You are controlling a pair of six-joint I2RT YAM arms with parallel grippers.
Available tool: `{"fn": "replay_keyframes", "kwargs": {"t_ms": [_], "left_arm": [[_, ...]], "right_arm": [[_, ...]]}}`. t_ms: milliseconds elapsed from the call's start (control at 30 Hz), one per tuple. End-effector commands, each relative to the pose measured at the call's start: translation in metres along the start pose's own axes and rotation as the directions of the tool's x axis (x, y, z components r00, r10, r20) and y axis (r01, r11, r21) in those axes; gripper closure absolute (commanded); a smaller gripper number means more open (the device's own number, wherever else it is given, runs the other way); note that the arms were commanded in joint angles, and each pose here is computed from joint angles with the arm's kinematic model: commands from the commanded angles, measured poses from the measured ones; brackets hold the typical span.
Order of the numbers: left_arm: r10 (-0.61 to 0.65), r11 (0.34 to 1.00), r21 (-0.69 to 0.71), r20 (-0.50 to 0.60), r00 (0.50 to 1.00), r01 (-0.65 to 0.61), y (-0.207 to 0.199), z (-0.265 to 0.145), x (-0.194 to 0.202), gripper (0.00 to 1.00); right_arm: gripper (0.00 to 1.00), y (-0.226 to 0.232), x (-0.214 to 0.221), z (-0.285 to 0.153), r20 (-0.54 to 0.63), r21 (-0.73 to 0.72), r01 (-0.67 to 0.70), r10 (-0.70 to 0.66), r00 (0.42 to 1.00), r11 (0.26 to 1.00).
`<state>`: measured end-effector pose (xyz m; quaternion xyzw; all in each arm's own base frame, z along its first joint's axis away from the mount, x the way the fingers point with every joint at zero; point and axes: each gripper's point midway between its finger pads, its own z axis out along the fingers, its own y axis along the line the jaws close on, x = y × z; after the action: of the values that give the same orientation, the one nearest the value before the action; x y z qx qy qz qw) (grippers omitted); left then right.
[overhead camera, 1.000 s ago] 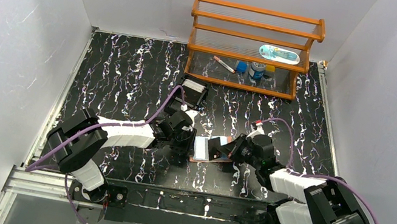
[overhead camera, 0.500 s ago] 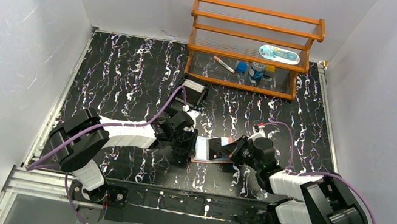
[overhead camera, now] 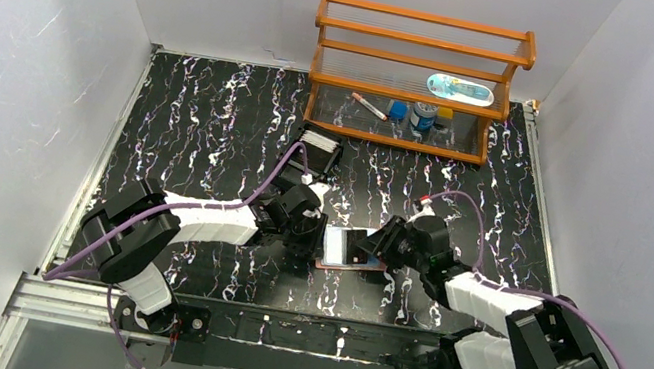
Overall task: Put the credit cards into the card holder
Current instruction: Insert the credit card into the card holder.
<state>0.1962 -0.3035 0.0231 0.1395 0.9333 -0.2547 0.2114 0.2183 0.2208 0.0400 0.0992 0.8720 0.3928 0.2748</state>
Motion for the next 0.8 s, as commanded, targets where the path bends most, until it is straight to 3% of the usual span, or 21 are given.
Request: {"fn": "replay_keyframes", "kwargs": {"t_ms": [0,267,400,767], "left_arm": [[0.006,1.000,-0.001,-0.009,1.000,-0.006,-0.004,-0.002,0.000,0.71],[0.004,1.000,-0.012,0.027,1.000,-0.004,-0.007,0.000,-0.013,0.69],[0.003,1.000,-0.018,0.038,0.999,-0.002,-0.006,0.001,-0.015,0.69],[0.001,1.000,-0.023,0.024,1.000,-0.001,-0.002,0.005,-0.009,0.69]], "right_arm": [[0.55,-0.007,-0.013,-0.006,-0.018,0.132,0.095,-0.093,0.995,0.987],[0.45,-0.002,-0.021,-0.009,-0.046,0.165,0.140,-0.134,0.990,0.976],[0.46,0.005,-0.019,-0.003,-0.063,0.122,0.143,-0.136,0.989,0.982],[0.72,0.021,-0.018,0.005,-0.103,0.060,0.198,-0.192,0.976,0.978]]}}
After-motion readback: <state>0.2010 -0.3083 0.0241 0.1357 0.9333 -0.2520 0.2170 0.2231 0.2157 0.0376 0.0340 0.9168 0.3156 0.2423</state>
